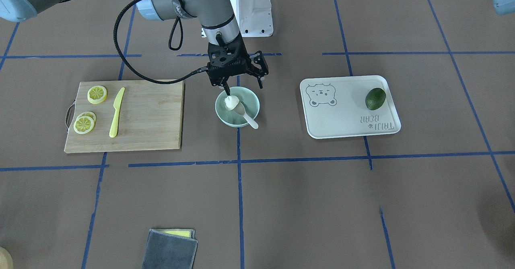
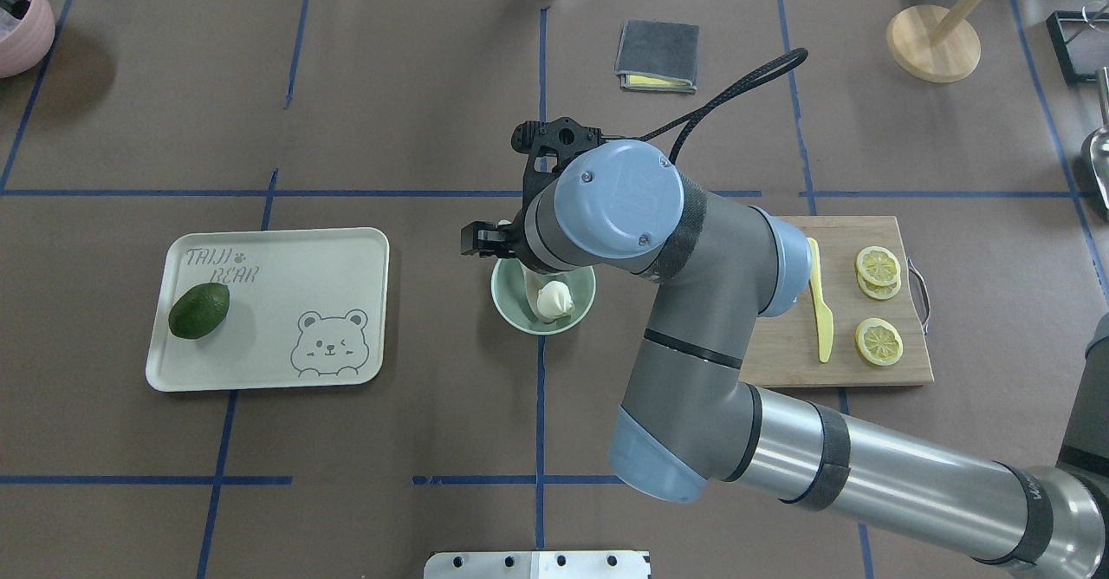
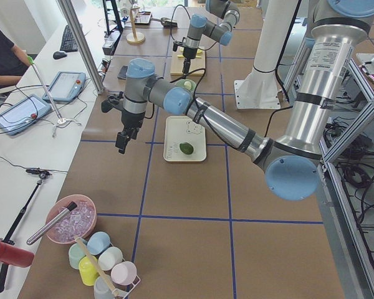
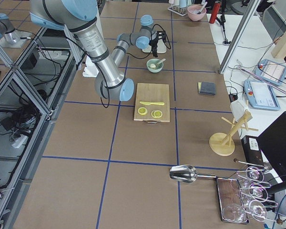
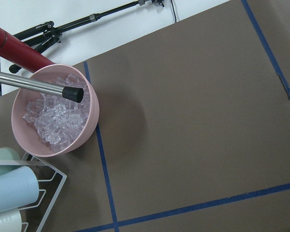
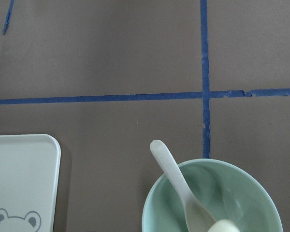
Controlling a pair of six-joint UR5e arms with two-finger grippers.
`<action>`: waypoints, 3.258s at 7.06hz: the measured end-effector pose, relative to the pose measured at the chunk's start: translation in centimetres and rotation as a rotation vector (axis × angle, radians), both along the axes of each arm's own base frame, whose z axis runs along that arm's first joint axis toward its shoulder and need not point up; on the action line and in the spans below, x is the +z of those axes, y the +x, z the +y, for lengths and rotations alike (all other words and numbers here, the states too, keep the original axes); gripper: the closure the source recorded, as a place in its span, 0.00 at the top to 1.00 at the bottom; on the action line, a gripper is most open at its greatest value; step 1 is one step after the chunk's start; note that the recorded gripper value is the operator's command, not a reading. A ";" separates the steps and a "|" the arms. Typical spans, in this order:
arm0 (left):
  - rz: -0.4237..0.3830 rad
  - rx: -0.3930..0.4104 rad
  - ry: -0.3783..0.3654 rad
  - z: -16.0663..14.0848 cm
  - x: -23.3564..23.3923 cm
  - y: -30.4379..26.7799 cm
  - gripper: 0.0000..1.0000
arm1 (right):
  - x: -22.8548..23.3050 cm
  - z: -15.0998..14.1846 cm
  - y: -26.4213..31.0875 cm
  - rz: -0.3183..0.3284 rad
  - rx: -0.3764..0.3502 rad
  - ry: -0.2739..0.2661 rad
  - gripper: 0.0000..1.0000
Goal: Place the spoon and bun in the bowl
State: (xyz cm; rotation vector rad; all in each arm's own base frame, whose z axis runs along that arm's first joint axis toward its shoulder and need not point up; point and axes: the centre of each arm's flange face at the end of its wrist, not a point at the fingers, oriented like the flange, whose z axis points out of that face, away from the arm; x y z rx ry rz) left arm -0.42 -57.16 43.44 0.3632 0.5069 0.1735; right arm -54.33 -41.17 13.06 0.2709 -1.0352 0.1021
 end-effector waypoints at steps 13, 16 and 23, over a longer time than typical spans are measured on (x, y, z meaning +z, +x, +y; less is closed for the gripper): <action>0.280 0.076 -0.291 7.6 18.7 -6.6 1.00 | 33.1 -8.9 54.7 0.283 -0.243 -0.133 1.00; 0.280 0.077 -0.293 8.0 18.9 -6.6 1.00 | 43.1 -8.0 61.3 0.262 -0.149 -0.195 1.00; 0.275 0.068 -0.319 8.6 19.9 -6.6 1.00 | 48.1 -4.9 61.9 0.259 -0.147 -0.212 1.00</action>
